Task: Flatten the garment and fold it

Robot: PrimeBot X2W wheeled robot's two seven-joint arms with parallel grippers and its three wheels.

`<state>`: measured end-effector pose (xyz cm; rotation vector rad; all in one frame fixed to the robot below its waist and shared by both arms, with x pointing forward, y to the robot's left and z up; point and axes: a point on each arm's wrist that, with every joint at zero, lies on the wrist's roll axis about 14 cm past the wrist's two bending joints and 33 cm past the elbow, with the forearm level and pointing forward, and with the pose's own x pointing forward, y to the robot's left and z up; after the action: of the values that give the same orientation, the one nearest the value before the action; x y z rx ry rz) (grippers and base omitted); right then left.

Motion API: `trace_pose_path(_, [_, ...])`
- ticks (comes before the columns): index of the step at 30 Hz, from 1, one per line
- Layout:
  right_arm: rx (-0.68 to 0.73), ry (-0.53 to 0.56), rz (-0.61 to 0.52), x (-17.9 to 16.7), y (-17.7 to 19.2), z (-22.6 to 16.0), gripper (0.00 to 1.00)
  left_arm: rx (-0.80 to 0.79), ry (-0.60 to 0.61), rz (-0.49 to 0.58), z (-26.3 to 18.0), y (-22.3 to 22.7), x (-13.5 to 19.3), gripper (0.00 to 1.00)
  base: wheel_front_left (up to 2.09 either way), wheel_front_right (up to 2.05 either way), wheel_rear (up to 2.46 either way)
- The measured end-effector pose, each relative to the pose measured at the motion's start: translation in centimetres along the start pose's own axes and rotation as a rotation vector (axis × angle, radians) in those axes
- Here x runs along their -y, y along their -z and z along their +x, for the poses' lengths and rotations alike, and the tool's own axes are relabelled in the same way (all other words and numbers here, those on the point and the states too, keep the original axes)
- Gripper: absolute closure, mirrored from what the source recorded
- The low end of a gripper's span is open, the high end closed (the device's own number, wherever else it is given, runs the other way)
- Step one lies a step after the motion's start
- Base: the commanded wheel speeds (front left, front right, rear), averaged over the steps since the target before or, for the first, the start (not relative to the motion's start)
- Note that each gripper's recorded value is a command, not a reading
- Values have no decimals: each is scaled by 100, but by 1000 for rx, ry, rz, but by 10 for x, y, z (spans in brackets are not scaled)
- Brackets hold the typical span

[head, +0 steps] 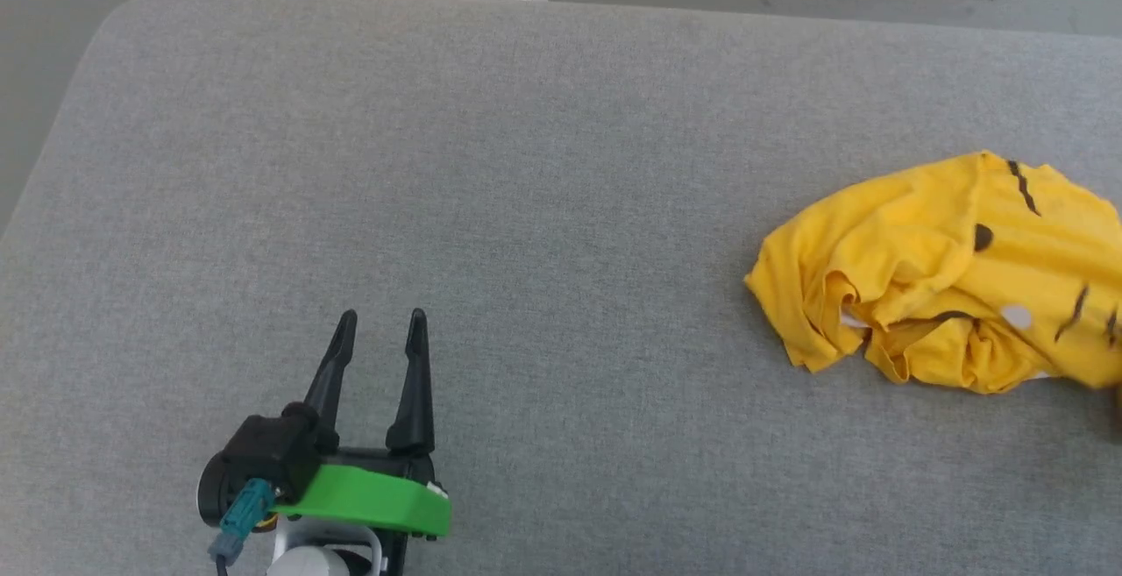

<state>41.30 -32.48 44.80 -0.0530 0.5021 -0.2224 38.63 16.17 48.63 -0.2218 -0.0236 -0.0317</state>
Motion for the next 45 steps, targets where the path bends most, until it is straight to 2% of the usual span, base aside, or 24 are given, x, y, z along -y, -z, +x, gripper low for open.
trace_pose_path(2, [-75,30,15,6,35,-8,100,-12,2,0,0,4,0,0,0,0,0])
trace_pose_path(3, [-86,36,19,7,43,-10,64,-15,3,0,0,5,0,0,0,0,0])
trace_pose_path(4, [-87,43,21,7,48,-12,0,-18,6,-1,1,6,1,0,0,0,0])
trace_pose_path(8, [-18,31,22,-1,39,-15,0,-25,25,-3,2,9,7,0,0,0,0])
trace_pose_path(12, [131,-64,35,-34,-9,-17,0,-18,43,-6,2,6,12,0,0,0,0])
trace_pose_path(15, [179,-156,43,-62,-35,-22,0,-11,57,-8,3,4,16,0,0,0,0])
trace_pose_path(21, [27,-302,32,-110,-16,-21,0,-23,58,-11,3,9,17,0,0,0,0])
trace_pose_path(24, [-51,-328,28,-123,-2,-13,0,-36,45,-14,3,13,13,0,0,0,0])
trace_pose_path(30, [-89,-369,2,-148,3,10,0,-56,11,-7,5,20,1,0,0,0,0])
trace_pose_path(31, [-124,-362,-10,-152,12,21,100,-62,-6,-7,6,22,-4,0,0,0,0])
trace_pose_path(35, [-138,-342,-14,-155,14,31,100,-65,-31,-11,5,22,-10,0,0,0,0])
trace_pose_path(39, [-96,-348,-10,-158,1,29,100,-54,-40,-12,3,18,-12,0,0,0,0])
trace_pose_path(45, [76,-407,-75,-175,-60,15,100,-16,-39,-14,0,5,-10,0,0,0,0])
